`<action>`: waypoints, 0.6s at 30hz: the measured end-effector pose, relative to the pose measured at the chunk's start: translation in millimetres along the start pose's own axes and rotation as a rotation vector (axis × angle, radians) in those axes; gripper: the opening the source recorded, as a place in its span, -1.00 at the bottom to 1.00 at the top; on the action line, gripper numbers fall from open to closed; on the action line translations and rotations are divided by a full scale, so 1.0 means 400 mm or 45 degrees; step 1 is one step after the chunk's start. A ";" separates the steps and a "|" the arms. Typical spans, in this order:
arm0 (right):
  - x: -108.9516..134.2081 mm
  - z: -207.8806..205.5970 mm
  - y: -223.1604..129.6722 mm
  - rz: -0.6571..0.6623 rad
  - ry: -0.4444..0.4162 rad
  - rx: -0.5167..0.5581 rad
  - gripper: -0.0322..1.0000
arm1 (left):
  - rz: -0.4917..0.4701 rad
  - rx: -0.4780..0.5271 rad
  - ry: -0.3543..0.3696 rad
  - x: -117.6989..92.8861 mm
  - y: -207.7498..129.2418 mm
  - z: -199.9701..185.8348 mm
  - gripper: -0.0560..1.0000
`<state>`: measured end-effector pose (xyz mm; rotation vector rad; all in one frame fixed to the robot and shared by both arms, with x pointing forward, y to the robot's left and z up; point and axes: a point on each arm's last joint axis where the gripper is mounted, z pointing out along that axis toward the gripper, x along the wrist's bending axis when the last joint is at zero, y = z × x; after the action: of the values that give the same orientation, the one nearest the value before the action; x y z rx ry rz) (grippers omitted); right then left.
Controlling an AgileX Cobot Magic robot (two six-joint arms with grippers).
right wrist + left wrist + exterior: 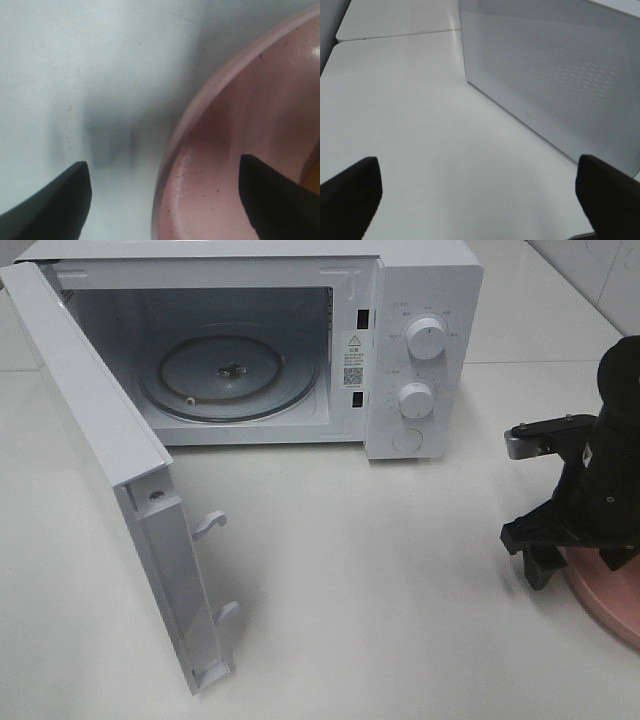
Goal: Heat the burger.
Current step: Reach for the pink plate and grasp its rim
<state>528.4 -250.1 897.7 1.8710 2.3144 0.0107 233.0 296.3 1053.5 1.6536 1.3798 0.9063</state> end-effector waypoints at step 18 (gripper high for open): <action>0.004 0.040 0.000 0.012 -0.002 0.043 -0.20 | 0.000 0.000 0.000 0.000 0.000 0.000 0.95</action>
<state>530.3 -249.9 881.7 1.8966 2.3192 -0.0293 233.0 296.3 1053.5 1.6536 1.3798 0.9063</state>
